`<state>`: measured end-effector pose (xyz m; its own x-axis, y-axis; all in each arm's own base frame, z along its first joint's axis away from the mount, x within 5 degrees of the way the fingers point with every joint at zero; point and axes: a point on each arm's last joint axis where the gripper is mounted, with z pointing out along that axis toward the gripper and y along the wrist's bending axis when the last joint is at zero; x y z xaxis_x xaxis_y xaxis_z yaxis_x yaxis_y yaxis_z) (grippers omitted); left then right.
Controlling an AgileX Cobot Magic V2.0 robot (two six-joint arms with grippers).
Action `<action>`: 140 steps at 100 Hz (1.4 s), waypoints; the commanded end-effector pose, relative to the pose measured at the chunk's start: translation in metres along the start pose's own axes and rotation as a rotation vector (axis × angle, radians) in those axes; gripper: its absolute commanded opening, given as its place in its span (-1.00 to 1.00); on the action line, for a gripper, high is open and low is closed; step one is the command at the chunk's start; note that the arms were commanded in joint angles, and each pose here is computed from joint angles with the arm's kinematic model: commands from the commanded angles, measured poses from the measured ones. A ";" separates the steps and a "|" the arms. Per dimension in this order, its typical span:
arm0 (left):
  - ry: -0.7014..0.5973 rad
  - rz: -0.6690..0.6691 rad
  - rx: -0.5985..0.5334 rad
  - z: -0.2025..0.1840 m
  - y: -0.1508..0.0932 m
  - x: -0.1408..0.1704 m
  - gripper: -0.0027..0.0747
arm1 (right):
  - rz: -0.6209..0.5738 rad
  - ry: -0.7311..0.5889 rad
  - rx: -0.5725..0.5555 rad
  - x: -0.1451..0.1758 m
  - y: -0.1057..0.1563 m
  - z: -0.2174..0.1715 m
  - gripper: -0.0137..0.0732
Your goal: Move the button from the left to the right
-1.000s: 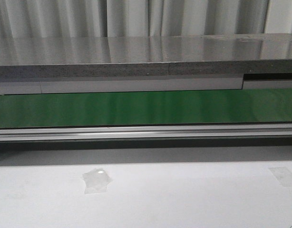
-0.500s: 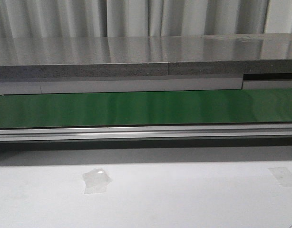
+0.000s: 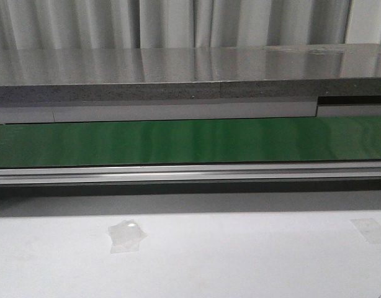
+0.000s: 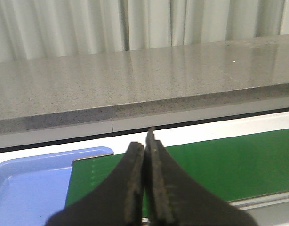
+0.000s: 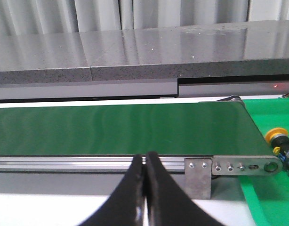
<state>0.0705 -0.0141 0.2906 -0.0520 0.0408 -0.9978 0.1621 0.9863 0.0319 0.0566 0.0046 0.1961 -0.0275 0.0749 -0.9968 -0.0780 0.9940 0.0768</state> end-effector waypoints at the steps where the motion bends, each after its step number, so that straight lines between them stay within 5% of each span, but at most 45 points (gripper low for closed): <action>1: -0.078 -0.028 -0.025 -0.001 0.003 -0.014 -0.98 | -0.011 -0.120 -0.007 -0.014 0.001 -0.003 -0.84; 95: -0.078 -0.028 -0.025 -0.001 0.003 -0.014 -0.98 | -0.011 -0.120 -0.007 -0.014 0.001 -0.003 -0.84; 140: -0.107 -0.080 -0.134 -0.006 0.012 0.004 -0.98 | -0.011 -0.120 -0.007 -0.014 0.001 -0.003 -0.84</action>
<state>0.0676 -0.0022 0.2762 -0.0812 -0.0145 -0.9966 0.0289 0.9994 -0.0169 0.0566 0.0046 0.1962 -0.0267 0.0729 -0.9970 -0.0779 0.9942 0.0747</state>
